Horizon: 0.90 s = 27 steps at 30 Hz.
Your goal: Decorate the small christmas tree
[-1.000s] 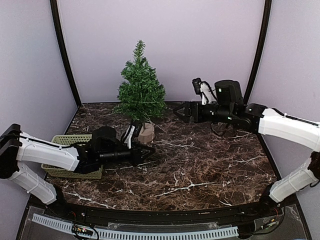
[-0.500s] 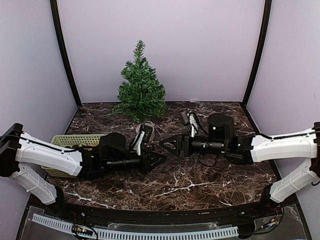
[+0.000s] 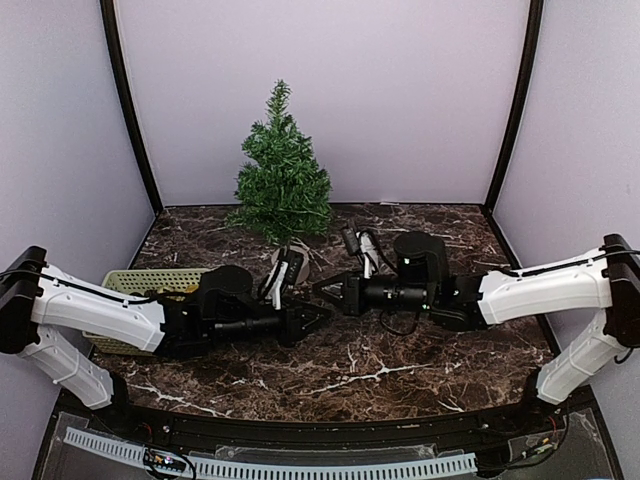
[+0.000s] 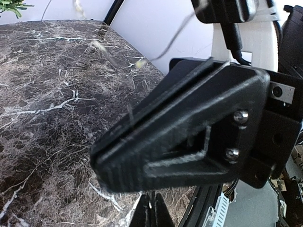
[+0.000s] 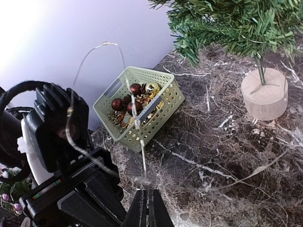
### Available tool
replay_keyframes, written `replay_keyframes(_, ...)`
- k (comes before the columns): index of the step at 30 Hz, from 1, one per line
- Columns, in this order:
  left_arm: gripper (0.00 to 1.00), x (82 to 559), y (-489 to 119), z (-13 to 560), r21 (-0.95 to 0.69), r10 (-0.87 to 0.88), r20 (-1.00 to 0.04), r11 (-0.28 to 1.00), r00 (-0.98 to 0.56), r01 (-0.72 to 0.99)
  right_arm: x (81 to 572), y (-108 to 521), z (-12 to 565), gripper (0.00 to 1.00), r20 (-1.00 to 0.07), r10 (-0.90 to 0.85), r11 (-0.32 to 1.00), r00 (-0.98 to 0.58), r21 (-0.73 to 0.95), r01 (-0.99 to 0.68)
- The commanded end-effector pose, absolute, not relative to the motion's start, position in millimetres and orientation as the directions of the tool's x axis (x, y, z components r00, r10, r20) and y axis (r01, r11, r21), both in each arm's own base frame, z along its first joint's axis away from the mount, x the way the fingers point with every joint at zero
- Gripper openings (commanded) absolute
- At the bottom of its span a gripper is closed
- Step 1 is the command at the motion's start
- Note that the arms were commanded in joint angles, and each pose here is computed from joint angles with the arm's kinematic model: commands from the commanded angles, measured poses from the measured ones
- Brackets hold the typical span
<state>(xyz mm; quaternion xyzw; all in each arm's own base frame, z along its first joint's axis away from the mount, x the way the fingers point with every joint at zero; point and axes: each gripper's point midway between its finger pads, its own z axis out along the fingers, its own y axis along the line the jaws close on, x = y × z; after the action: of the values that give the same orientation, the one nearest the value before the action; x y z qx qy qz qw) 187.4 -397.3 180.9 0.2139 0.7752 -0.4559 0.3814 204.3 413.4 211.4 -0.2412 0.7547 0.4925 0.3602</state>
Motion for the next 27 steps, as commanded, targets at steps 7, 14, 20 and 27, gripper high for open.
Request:
replay_keyframes(7,0.63,212,-320,196,-0.470,-0.123,-0.804,0.731,-0.582,0.495,249,366,218,0.00,-0.812,0.069,0.650,-0.580,0.478,-0.591)
replay_keyframes(14,0.76,253,-263,207,-0.468,-0.198,-0.784,0.812,-0.589,0.349,281,325,211,0.00,-0.797,0.106,0.743,-0.595,0.461,-0.485)
replay_keyframes(20,0.86,294,-259,228,-0.433,-0.212,-0.819,0.838,-0.534,0.331,297,308,211,0.00,-0.791,0.137,0.771,-0.596,0.463,-0.437)
replay_keyframes(27,0.93,336,-274,231,-0.416,-0.198,-0.827,0.845,-0.526,0.337,300,311,216,0.00,-0.791,0.154,0.757,-0.592,0.480,-0.444)
